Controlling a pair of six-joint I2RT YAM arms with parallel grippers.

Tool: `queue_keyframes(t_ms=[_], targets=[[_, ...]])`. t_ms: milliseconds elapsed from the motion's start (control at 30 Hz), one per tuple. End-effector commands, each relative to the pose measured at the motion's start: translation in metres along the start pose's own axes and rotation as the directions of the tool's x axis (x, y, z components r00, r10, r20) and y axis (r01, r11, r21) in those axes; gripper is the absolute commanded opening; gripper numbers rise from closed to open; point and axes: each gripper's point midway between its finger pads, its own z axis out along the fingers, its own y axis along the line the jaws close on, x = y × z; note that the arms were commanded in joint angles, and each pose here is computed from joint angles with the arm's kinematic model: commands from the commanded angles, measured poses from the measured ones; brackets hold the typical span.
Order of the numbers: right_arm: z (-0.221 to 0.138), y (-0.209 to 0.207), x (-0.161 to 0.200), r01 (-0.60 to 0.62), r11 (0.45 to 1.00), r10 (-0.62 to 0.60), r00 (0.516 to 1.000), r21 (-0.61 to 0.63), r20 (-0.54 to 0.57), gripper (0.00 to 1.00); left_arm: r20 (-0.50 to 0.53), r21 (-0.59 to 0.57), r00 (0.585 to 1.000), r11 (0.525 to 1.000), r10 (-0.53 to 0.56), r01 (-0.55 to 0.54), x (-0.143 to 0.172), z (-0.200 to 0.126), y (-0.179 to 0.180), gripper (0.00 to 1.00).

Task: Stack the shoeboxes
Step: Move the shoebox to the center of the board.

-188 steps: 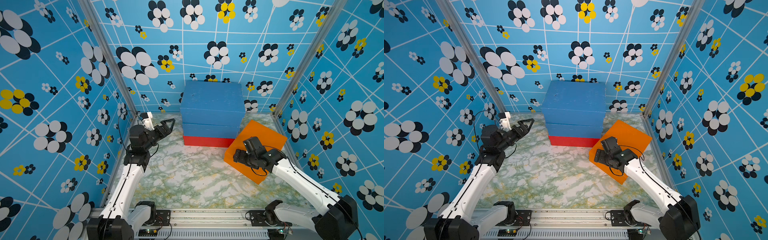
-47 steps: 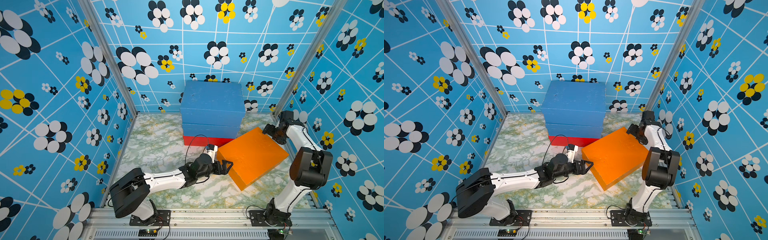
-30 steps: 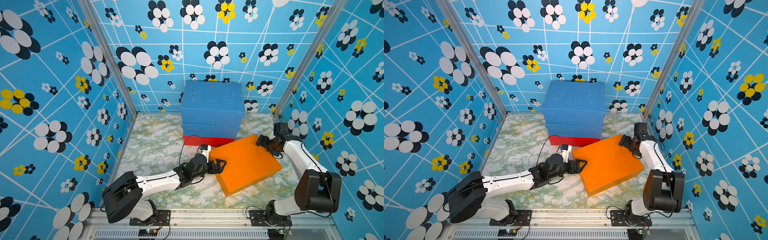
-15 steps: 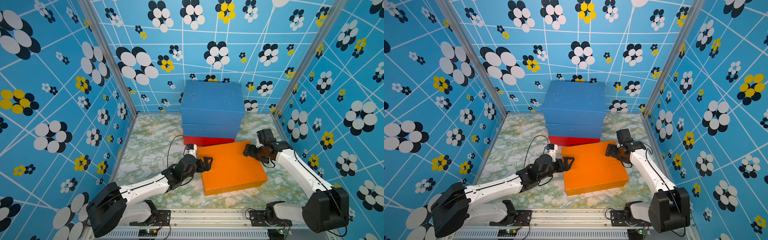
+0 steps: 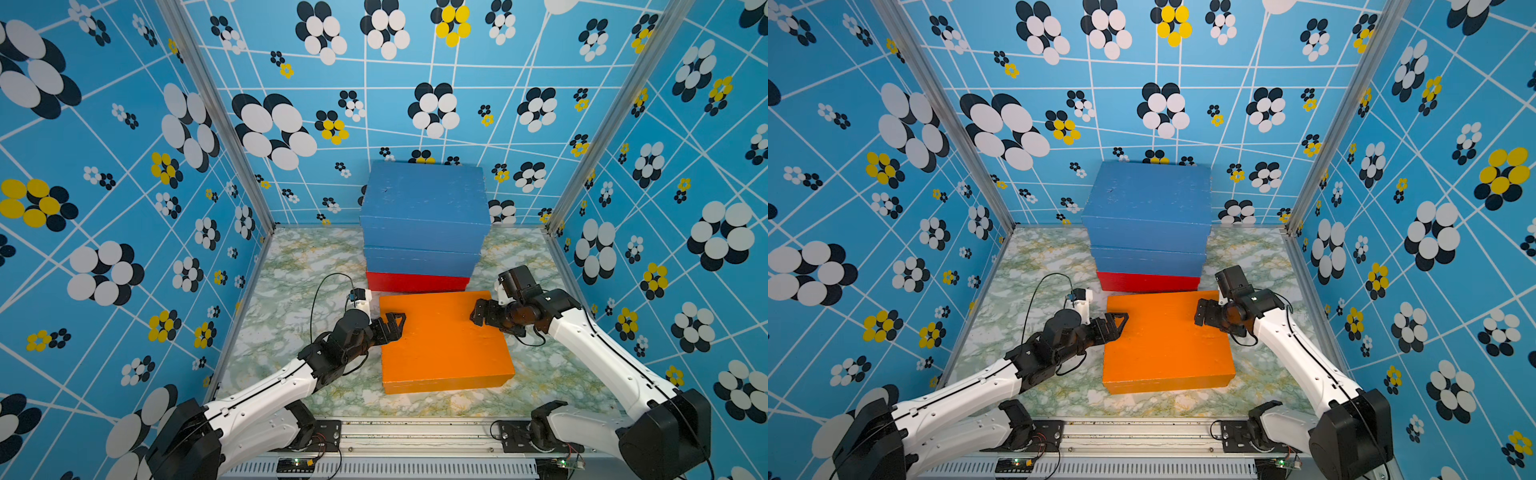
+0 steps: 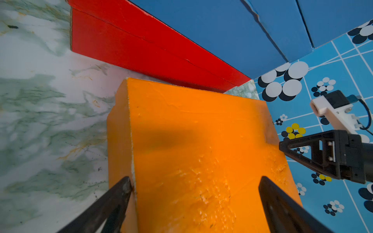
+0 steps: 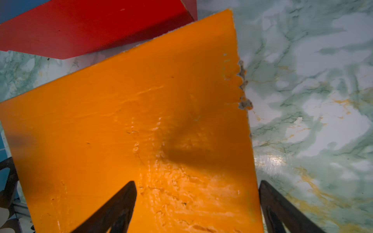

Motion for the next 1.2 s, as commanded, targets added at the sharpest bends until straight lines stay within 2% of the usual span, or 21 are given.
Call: queue_keyframes(t_ms=[0,233,400,567,800,967,1167], targets=[[0.01,0.012,0.013,0.004,0.999,-0.007,0.998,-0.053,-0.056,0.96,-0.058,-0.006,0.998,1.0,0.029,-0.03,0.01,-0.001,0.005,1.0],[0.009,0.029,0.018,0.032,0.995,-0.039,0.997,-0.099,-0.067,0.96,-0.052,-0.027,0.999,1.0,-0.009,0.008,-0.003,-0.011,0.021,0.99],[0.013,0.033,0.02,0.041,0.993,-0.05,0.996,-0.108,-0.076,0.96,-0.064,-0.03,0.998,0.999,0.012,-0.014,-0.009,-0.019,0.021,1.0],[0.005,0.029,0.014,0.094,0.993,-0.098,0.994,-0.069,-0.054,0.97,-0.117,-0.065,0.993,0.997,0.024,-0.032,-0.003,-0.025,0.028,0.99],[0.007,0.023,0.014,0.165,0.986,-0.167,0.983,-0.031,-0.079,0.97,-0.11,-0.028,0.993,0.999,-0.039,0.036,-0.002,-0.039,0.039,1.0],[0.016,0.023,0.019,0.179,0.983,-0.182,0.977,-0.037,-0.115,0.97,-0.157,0.028,0.986,0.998,-0.049,0.055,0.005,-0.034,0.029,0.99],[0.023,0.022,0.025,0.198,0.979,-0.203,0.969,-0.05,-0.138,0.98,-0.196,0.007,0.979,0.999,-0.049,0.051,0.015,-0.027,0.034,0.99]])
